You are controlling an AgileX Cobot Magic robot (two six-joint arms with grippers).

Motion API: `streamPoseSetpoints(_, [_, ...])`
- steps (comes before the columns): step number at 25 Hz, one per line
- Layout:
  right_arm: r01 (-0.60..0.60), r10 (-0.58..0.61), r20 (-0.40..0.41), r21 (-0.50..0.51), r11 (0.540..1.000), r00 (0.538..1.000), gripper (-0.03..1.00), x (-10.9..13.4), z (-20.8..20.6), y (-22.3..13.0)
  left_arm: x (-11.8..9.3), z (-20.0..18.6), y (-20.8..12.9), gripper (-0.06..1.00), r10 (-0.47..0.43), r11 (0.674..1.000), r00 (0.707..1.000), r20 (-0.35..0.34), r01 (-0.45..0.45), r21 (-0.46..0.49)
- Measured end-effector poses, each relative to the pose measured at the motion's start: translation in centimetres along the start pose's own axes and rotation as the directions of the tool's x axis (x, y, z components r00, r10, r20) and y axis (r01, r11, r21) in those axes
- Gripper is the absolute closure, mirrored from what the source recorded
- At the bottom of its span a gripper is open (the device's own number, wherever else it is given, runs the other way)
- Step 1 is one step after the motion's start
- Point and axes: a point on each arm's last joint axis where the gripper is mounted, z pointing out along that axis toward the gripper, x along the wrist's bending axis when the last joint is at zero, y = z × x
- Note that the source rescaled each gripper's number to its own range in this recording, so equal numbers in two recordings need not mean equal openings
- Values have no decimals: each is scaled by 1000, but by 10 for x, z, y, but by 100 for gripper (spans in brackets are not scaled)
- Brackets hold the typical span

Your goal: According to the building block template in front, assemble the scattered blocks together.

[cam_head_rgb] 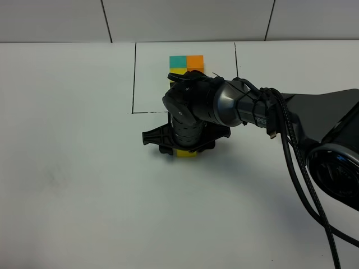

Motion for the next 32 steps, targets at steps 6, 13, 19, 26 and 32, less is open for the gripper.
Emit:
streamPoseSetpoints(6, [15,-15,10,11,1000,1000,37,-2,-4,-1,0,0,0,22,0,1000,1000,0,0,0])
streamPoseSetpoints(13, [75,-76,-54,-37,997,996,-1,-3,-55,5,0,0,0,22,0,1000,1000,0,0,0])
streamPoseSetpoints(19, [84,-86,-38,-53,995,996,-3,-34,-95,-7,0,0,0,22,0,1000,1000,0,0,0])
streamPoseSetpoints(26, [79,-79,-2,-70,994,997,-3,-102,-123,-31,0,0,0,22,0,1000,1000,0,0,0])
streamPoseSetpoints(32, [-10,14,41,-100,995,999,-3,-170,-127,-24,0,0,0,22,0,1000,1000,0,0,0])
